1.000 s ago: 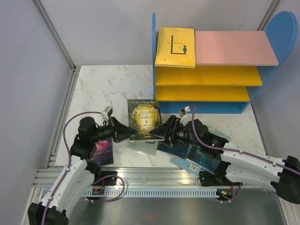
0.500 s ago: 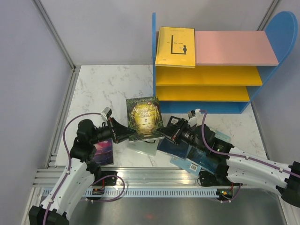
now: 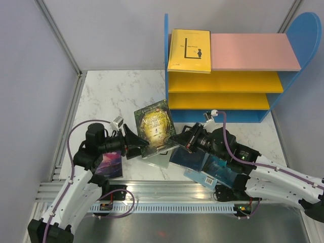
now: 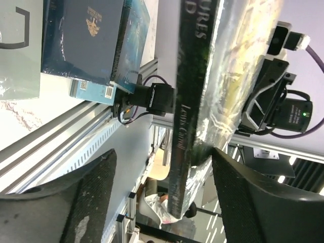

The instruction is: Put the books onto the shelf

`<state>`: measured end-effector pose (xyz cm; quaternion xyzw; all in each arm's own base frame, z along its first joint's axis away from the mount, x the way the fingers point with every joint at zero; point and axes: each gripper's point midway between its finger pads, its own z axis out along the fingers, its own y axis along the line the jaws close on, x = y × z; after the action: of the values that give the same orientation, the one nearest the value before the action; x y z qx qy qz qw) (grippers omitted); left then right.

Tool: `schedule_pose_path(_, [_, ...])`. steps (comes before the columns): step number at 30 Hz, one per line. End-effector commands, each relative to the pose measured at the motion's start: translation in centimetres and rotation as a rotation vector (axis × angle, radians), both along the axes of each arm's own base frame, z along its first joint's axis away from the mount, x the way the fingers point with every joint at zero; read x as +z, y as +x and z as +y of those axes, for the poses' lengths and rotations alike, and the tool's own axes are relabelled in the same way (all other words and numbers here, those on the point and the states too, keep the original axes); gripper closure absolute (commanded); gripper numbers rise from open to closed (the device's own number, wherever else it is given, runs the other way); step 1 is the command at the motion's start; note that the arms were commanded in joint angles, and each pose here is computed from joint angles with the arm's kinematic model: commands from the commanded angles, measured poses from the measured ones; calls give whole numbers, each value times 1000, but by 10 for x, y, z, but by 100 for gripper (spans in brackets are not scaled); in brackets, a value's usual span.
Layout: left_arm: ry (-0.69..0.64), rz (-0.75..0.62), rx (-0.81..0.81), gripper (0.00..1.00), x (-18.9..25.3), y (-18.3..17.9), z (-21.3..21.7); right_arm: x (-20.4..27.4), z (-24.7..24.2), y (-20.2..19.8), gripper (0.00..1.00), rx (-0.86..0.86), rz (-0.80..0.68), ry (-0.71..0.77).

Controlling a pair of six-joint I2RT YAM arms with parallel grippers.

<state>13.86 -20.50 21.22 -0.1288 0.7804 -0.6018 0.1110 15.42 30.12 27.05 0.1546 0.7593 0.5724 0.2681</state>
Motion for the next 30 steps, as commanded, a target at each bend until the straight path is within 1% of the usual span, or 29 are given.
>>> schedule_pose_path(1, [96,-63,-36,18,2,-10,7,78,-9,-10,100,26,-138,129])
schedule_pose_path(2, [109,-61,-34,14,2,-11,7,82,-10,-12,100,36,-144,123])
schedule_pose_path(3, [134,-60,-32,0,2,-12,10,81,-7,-16,100,64,-142,107])
schedule_pose_path(4, [144,-61,-32,0,1,-13,11,90,-7,-18,100,77,-155,107])
schedule_pose_path(6, [190,-63,-24,0,0,-18,16,83,-2,-21,100,113,-158,46])
schedule_pose_path(7, [202,-69,-22,0,1,-20,18,95,0,-28,100,149,-174,52])
schedule_pose_path(8, [217,-72,-17,0,0,-22,20,95,1,-30,100,161,-180,27])
schedule_pose_path(9, [241,-109,-6,0,4,-23,23,97,4,-31,100,171,-180,21])
schedule_pose_path(10, [262,-85,-5,0,0,-28,26,113,4,-32,100,171,-195,43])
schedule_pose_path(12, [287,-111,6,0,4,-31,30,128,7,-29,100,166,-203,58])
schedule_pose_path(13, [300,-97,7,0,2,-35,32,151,6,-29,100,159,-229,91])
schedule_pose_path(15, [312,-111,15,0,7,-37,35,164,12,-25,100,155,-244,87])
schedule_pose_path(16, [322,-99,17,0,6,-40,36,189,10,-25,100,149,-274,124])
schedule_pose_path(18, [329,-126,29,0,14,-42,39,201,18,-20,100,146,-283,125])
schedule_pose_path(19, [332,-142,36,0,18,-44,40,218,16,-20,100,140,-301,152])
schedule_pose_path(21, [330,-169,41,0,30,-50,42,226,23,-11,100,112,-300,153])
schedule_pose_path(22, [324,-188,44,0,35,-54,43,244,22,-10,100,102,-323,181])
schedule_pose_path(24, [306,-222,38,0,49,-65,44,249,33,-2,100,95,-325,174])
schedule_pose_path(25, [298,-246,40,0,55,-70,45,267,30,-3,100,88,-350,196])
schedule_pose_path(27, [285,-293,41,0,71,-80,47,270,42,7,100,73,-351,183])
schedule_pose_path(28, [285,-311,46,0,75,-82,48,289,39,7,100,62,-376,209])
schedule_pose_path(29, [284,-343,49,0,83,-85,50,288,47,13,100,55,-372,196])
schedule_pose_path(30, [288,-346,51,0,84,-86,50,295,46,18,100,33,-379,203])
